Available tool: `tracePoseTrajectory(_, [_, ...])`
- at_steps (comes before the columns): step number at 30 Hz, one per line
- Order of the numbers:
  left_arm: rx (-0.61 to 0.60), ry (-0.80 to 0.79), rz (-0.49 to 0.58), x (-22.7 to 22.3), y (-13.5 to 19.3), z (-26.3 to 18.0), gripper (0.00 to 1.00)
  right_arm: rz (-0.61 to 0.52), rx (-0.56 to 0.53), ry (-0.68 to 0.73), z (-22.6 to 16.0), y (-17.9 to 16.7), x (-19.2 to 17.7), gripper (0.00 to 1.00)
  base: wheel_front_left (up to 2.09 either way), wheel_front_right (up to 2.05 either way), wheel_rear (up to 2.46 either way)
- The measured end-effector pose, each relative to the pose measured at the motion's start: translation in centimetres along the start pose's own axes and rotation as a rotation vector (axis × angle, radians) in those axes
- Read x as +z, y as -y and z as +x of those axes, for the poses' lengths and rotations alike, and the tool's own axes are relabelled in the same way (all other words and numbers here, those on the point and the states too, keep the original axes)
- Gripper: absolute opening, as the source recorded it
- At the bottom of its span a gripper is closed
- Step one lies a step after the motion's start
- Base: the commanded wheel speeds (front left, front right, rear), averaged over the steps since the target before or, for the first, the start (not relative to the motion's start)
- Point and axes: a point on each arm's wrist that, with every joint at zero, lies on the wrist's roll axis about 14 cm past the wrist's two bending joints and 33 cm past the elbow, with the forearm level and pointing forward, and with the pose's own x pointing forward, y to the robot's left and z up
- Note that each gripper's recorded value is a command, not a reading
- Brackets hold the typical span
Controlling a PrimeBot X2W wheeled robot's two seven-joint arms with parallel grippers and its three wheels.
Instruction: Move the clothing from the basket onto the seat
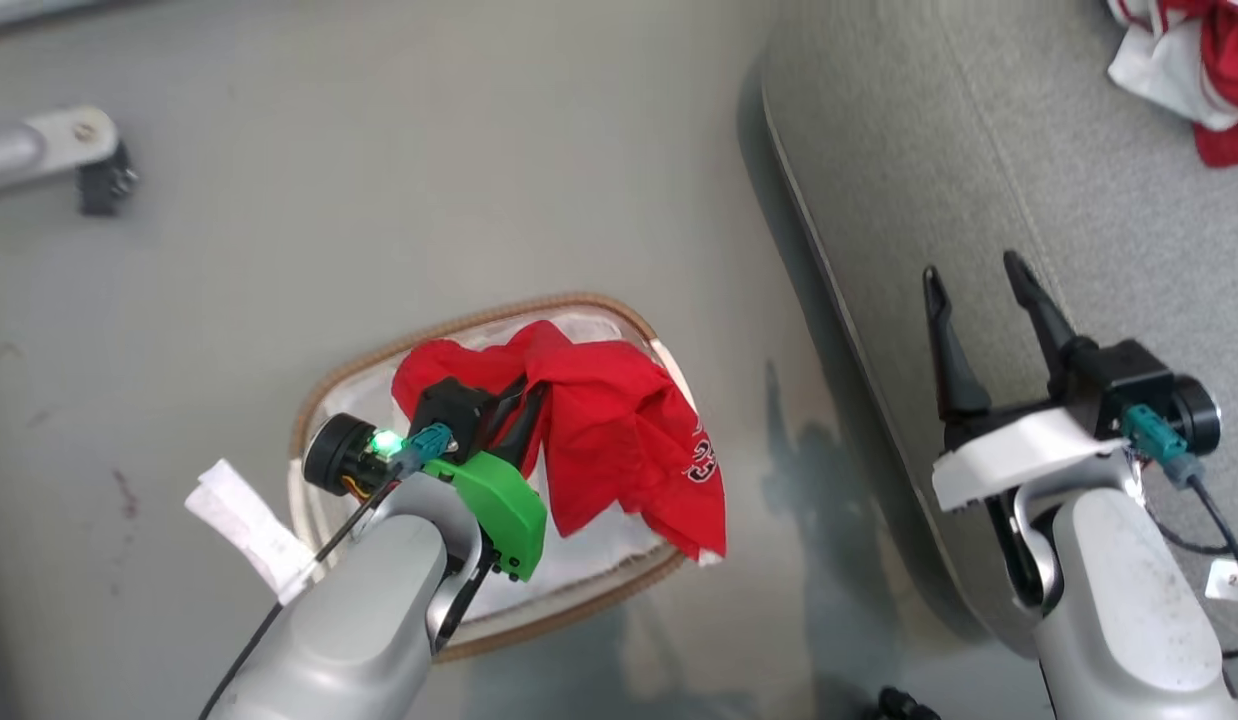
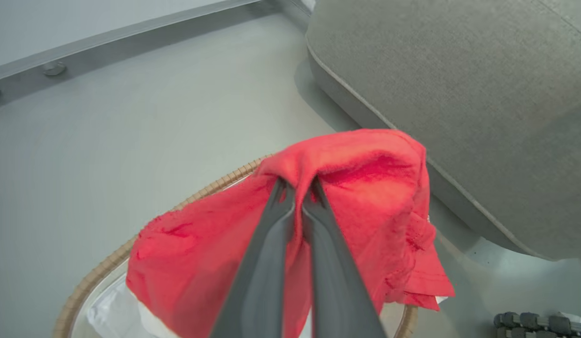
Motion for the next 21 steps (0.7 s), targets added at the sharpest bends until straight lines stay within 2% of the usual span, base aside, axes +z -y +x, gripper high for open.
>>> tracePoseTrajectory(8, [0.056,0.237,0.124,9.0,0.8,-4.1,0.00,0.012,0.041,0.046,-3.1,-1.6,2.3,1.00,0.00,0.00,0.00])
tracePoseTrajectory(21, [0.078,0.548,0.459,22.9,5.2,-11.4,0.00,0.039,0.155,0.210,-6.7,-5.5,8.1,1.00,0.00,0.00,0.00])
